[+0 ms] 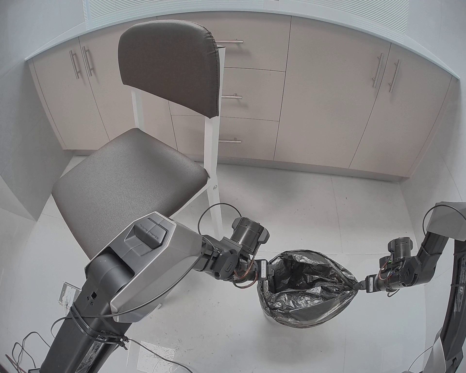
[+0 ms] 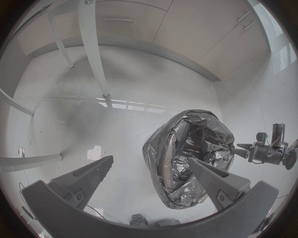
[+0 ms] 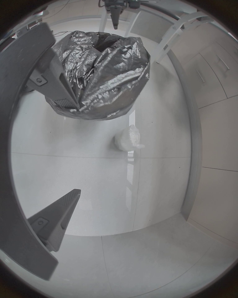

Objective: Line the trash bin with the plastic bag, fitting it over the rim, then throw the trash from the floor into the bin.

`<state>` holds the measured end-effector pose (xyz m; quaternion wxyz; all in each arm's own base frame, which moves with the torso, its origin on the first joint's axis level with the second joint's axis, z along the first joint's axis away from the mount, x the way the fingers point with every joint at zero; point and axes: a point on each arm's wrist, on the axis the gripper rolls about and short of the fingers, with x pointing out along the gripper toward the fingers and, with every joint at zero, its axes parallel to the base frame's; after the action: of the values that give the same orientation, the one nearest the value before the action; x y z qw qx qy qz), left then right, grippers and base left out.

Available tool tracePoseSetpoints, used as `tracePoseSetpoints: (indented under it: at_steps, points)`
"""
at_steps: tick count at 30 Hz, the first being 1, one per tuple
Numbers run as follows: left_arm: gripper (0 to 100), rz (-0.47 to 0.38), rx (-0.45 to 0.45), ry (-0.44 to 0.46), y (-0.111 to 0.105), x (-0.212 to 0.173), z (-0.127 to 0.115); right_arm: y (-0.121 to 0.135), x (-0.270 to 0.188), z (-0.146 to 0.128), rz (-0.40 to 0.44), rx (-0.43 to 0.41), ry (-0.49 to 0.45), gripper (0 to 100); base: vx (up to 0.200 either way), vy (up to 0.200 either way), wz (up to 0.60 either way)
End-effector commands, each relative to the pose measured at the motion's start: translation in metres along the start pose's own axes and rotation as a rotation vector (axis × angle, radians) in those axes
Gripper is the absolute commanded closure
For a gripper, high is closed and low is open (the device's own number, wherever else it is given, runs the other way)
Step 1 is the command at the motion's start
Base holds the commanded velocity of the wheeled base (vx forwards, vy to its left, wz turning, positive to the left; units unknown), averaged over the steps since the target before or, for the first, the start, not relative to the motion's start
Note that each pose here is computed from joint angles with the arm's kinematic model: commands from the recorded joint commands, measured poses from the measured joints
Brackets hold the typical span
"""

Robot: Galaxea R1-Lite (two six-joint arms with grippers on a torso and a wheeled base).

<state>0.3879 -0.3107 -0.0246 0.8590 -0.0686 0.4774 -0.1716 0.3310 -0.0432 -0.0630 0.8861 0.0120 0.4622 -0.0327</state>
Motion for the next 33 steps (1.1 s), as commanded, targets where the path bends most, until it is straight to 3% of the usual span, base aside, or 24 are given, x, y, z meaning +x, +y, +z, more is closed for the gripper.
tracePoseSetpoints:
  at_steps: [1, 11, 17, 23, 28, 33]
  points:
    - [0, 0.001, 0.0, 0.001, 0.0, 0.001, -0.001, 0.012, -0.007, -0.008, 0.028, -0.031, 0.006, 0, 0.0, 0.0, 0.0]
    - [0, 0.001, 0.0, 0.001, 0.0, 0.001, -0.001, 0.05, -0.04, -0.007, 0.142, -0.148, -0.128, 0, 0.0, 0.0, 0.0]
    - [0, 0.001, 0.001, 0.001, 0.0, 0.001, -0.001, 0.075, -0.046, 0.009, 0.189, -0.18, -0.21, 0, 0.0, 0.0, 0.0]
    - [0, 0.001, 0.001, 0.001, 0.0, 0.001, -0.001, 0.094, -0.016, 0.026, 0.201, -0.205, -0.216, 0, 0.0, 0.0, 0.0]
    - [0, -0.002, 0.001, -0.001, 0.0, 0.0, 0.0, 0.103, 0.014, 0.039, 0.137, -0.206, -0.205, 0, 0.0, 0.0, 0.0]
    - [0, -0.001, 0.001, 0.0, 0.0, 0.0, 0.0, 0.107, 0.023, 0.057, 0.128, -0.204, -0.189, 0, 0.0, 0.0, 0.0]
